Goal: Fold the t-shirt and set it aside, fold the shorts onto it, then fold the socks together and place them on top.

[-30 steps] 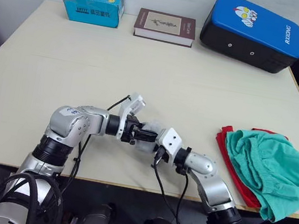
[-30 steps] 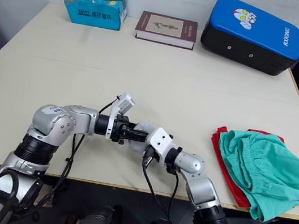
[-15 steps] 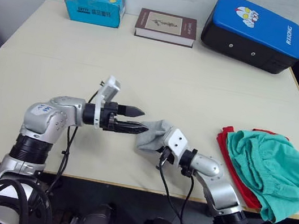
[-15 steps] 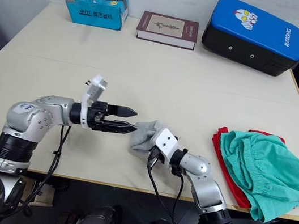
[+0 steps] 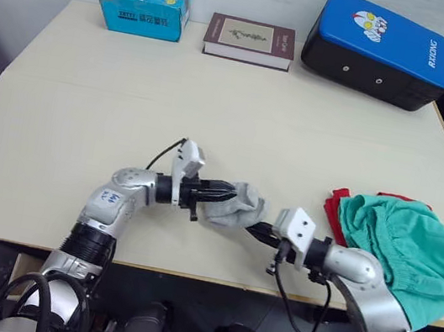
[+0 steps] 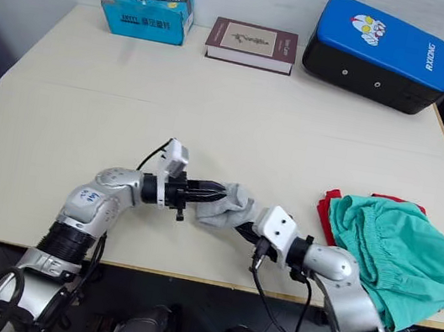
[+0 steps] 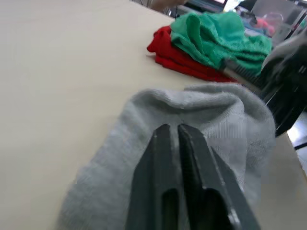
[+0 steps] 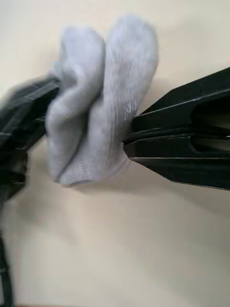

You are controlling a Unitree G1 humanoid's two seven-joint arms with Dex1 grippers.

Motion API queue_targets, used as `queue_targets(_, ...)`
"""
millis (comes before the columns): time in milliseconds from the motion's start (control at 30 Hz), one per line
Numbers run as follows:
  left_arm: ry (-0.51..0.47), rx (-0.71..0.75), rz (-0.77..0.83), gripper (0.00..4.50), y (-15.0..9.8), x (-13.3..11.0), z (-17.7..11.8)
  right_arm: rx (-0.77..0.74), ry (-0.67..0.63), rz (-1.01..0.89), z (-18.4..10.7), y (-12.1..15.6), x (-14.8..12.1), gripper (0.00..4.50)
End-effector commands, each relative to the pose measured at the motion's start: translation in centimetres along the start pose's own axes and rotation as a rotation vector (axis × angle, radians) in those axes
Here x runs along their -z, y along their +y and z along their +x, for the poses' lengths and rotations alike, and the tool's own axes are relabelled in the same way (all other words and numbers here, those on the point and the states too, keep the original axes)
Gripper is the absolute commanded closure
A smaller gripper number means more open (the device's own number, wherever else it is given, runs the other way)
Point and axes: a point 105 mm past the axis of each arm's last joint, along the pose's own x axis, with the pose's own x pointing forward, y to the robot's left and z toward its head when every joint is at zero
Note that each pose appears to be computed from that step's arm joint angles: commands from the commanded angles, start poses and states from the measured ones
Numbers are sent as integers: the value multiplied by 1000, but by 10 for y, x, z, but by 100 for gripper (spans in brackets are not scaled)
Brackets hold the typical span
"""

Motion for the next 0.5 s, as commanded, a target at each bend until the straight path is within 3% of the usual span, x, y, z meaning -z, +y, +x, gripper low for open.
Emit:
queue_targets(33,53,-35,42,445,2,13,-7,4,-124,19,-15,-7,-31,450)
queue_targets(233,53,-77,-3,445,3,19,-12,68,-246,58,6,-21,-54,450)
queue_targets(400,49,-104,-27,445,3,19,-13,76,-234,117,46,-10,-38,450)
queue_targets(500,50,-123,-34,445,5,20,-15,123,-170,112,65,-8,-12,450)
